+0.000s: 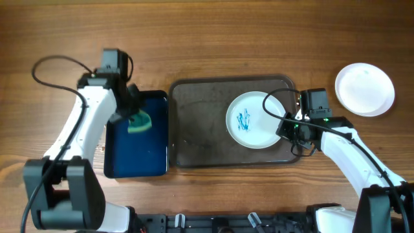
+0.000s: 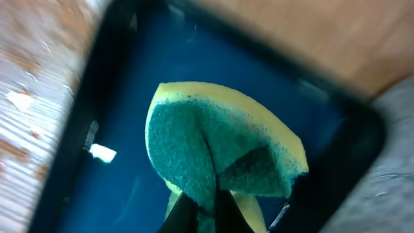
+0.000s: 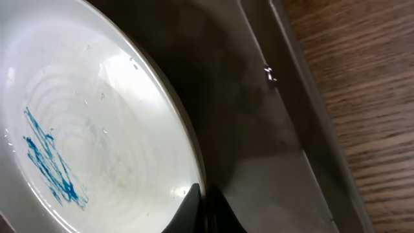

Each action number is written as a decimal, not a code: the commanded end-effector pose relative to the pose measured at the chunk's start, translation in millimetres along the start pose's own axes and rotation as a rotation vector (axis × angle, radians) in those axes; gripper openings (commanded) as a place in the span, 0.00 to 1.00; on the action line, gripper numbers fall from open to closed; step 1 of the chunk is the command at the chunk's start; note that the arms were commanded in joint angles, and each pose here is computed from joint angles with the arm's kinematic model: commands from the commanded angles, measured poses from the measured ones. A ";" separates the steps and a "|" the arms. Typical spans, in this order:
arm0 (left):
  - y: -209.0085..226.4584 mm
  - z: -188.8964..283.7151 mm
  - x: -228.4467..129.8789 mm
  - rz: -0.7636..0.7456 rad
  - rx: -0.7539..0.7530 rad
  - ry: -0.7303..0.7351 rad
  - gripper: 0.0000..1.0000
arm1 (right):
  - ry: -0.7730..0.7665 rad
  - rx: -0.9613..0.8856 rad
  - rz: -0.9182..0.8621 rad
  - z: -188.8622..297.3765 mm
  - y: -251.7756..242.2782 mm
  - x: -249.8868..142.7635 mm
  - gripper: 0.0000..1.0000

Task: Clean dirty plates on tray and stack at the side
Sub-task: 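Grasp the stained plate rim with the right gripper and pull it right, then dip the sponge in the water tray and bring it onto the plate, then scrub the held plate with the sponge in the left gripper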

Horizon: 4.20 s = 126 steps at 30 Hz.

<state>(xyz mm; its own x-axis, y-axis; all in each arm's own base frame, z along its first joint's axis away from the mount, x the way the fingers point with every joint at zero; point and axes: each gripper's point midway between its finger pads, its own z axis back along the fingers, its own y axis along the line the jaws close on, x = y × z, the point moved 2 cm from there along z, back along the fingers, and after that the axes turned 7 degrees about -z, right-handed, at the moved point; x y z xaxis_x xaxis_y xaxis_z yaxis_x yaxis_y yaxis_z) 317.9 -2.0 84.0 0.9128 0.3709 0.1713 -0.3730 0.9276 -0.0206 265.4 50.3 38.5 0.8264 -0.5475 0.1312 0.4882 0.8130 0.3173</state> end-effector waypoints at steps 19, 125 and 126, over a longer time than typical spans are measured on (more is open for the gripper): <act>-25.0 -35.0 -36.8 -0.063 -0.222 0.102 0.04 | 0.071 0.283 0.298 -38.6 45.9 1.9 0.04; -266.5 -8.1 -163.9 -0.591 -0.881 0.299 0.04 | -0.008 -0.042 0.293 -37.8 54.5 -33.5 0.04; -274.5 -2.8 -164.6 -0.583 -0.914 0.294 0.04 | -0.006 -0.044 0.293 -37.8 53.8 -33.9 0.04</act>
<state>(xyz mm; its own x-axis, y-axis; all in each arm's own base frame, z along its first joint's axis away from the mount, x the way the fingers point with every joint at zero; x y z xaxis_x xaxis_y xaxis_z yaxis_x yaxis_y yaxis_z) 293.4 -281.3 40.2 0.9559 -0.2057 0.2097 0.2916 0.7514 -0.5919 275.1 129.0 21.7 0.9328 -0.2909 0.2126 0.2281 0.9336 0.2763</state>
